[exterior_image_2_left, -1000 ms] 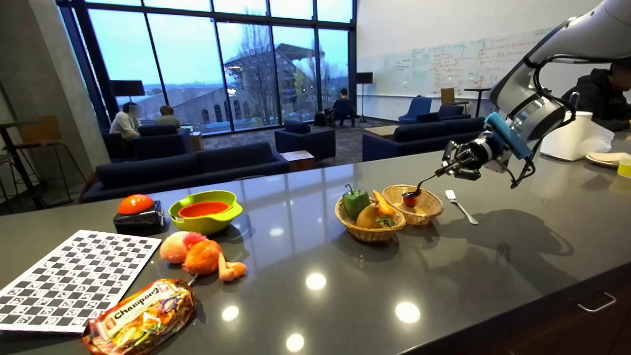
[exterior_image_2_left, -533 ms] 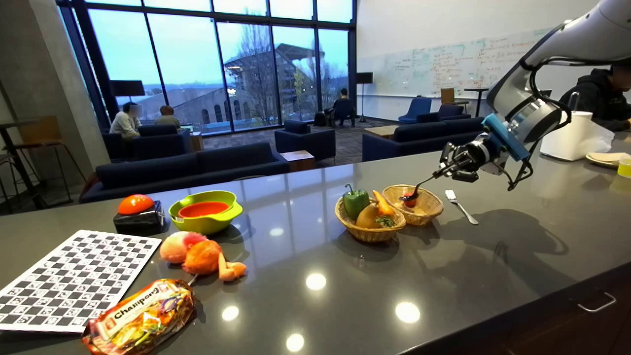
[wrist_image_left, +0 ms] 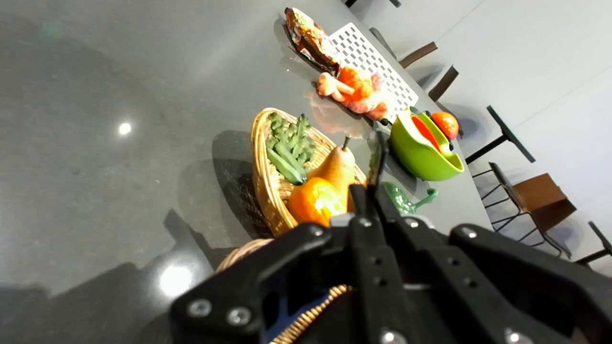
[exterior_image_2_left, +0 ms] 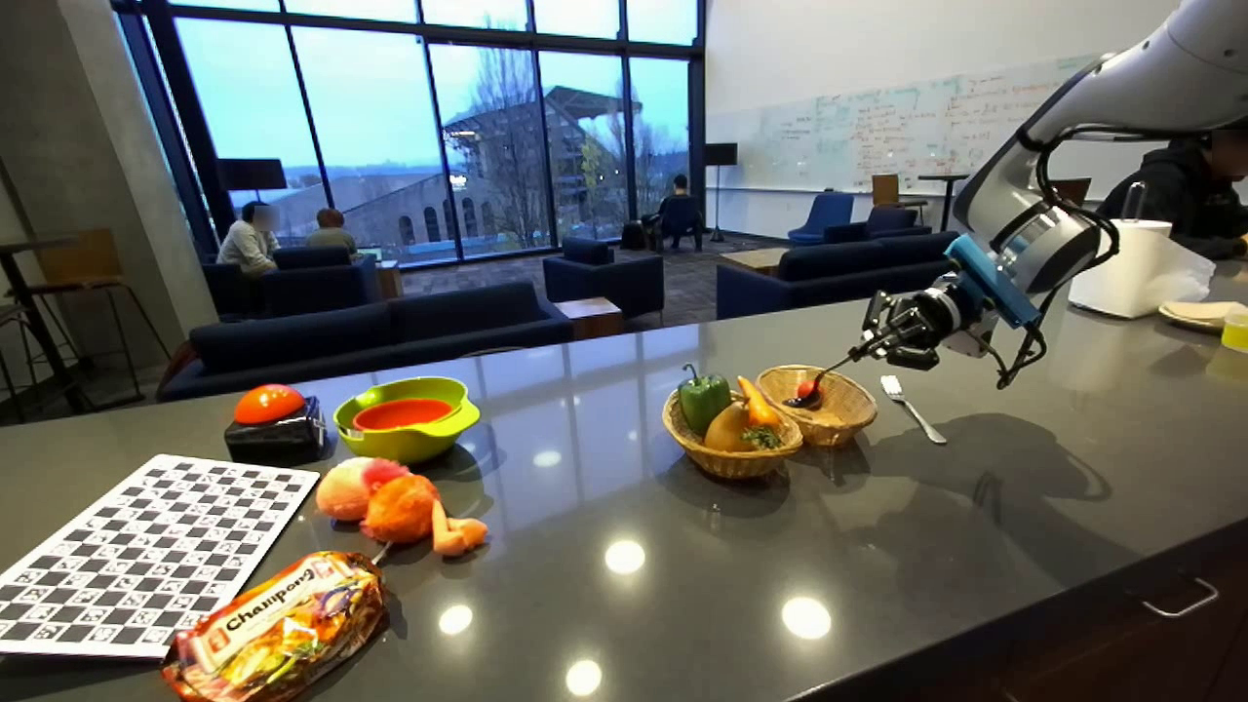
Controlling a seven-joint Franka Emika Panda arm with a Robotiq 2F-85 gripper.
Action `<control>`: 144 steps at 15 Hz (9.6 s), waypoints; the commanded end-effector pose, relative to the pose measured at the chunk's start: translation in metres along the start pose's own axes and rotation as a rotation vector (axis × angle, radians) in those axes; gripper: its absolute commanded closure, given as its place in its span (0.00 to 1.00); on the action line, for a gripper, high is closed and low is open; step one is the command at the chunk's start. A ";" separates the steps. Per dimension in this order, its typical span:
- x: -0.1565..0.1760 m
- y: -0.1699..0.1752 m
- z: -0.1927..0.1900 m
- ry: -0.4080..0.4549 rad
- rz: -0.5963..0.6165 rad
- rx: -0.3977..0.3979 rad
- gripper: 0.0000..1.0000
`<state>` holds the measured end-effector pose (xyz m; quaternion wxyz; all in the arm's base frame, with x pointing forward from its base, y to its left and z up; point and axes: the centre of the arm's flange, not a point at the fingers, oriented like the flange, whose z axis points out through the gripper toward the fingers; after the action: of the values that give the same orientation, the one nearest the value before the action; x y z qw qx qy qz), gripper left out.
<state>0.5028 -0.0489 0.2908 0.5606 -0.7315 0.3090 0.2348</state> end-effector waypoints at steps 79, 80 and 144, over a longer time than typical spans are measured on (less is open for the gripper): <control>0.021 -0.027 -0.038 0.364 -0.235 -0.473 0.99; 0.021 -0.031 -0.034 0.364 -0.248 -0.492 0.99; -0.002 -0.051 0.055 0.131 -0.593 -0.678 0.99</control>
<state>0.5288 0.0149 0.3097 0.3173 -0.9409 0.0511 0.1067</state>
